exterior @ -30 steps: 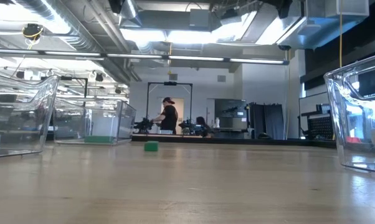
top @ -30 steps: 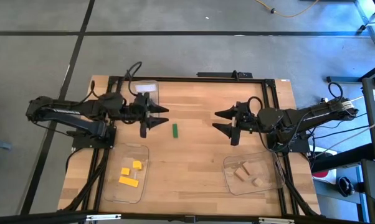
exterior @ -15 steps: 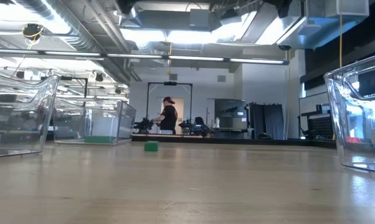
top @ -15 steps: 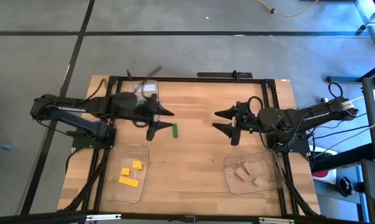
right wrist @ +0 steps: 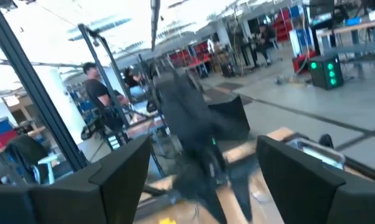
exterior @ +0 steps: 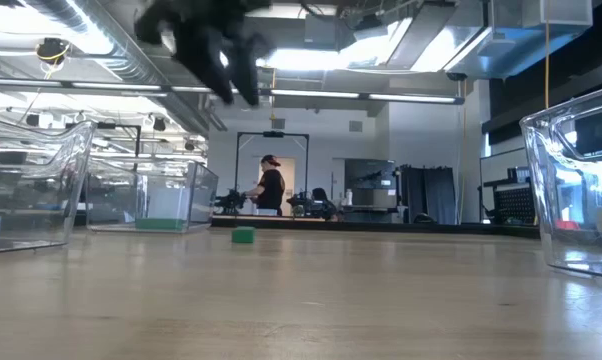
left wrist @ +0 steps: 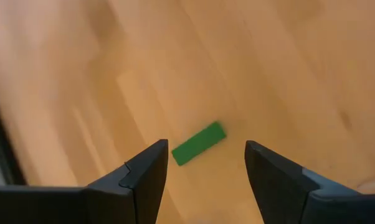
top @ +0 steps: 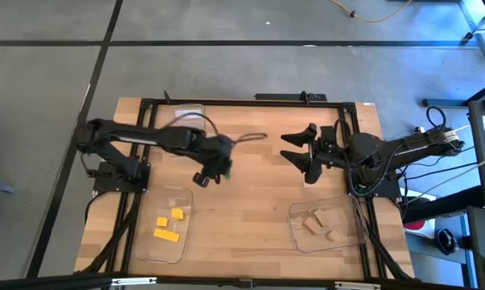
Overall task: Sort & place blocks by color
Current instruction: Put the green block into the top left transparent bin
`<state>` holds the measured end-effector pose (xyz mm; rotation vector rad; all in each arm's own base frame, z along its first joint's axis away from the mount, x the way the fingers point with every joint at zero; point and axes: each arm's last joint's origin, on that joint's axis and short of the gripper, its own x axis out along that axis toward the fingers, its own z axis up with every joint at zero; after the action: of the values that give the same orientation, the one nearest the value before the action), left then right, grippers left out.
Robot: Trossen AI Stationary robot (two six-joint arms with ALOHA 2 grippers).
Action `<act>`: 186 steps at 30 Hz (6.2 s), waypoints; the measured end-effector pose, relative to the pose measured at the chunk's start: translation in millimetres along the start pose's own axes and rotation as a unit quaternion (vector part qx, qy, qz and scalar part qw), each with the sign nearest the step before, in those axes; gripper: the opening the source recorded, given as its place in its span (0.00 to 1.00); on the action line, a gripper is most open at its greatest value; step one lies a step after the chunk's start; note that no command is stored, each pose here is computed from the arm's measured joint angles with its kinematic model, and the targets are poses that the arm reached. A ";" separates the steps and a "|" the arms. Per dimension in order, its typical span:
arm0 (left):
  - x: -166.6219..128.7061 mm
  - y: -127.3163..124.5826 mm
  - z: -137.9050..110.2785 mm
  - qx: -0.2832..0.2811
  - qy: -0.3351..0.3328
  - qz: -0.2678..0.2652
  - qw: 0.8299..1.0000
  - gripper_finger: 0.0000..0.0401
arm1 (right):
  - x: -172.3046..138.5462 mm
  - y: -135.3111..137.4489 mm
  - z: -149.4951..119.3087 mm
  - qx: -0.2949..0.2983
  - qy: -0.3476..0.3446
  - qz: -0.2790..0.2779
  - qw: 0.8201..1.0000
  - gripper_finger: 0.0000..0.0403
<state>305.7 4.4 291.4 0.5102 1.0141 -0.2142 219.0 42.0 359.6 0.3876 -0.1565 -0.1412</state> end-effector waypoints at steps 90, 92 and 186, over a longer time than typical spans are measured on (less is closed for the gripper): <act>140.0 72.4 -80.4 -0.599 0.175 0.080 0.777 0.53 | 0.0 1.7 3.9 0.028 -0.018 0.011 0.999 0.73; 140.2 71.2 -79.3 -0.596 0.176 0.080 0.780 0.53 | 0.0 1.7 3.8 0.028 -0.018 0.011 0.999 0.73; 34.8 110.7 13.4 -0.446 -0.109 0.055 0.887 0.20 | 0.1 0.4 -0.5 -0.007 0.004 0.007 1.000 0.73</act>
<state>378.3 95.4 301.4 -0.2976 0.7533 0.2971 219.3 42.5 359.3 0.3724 -0.1505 -0.1273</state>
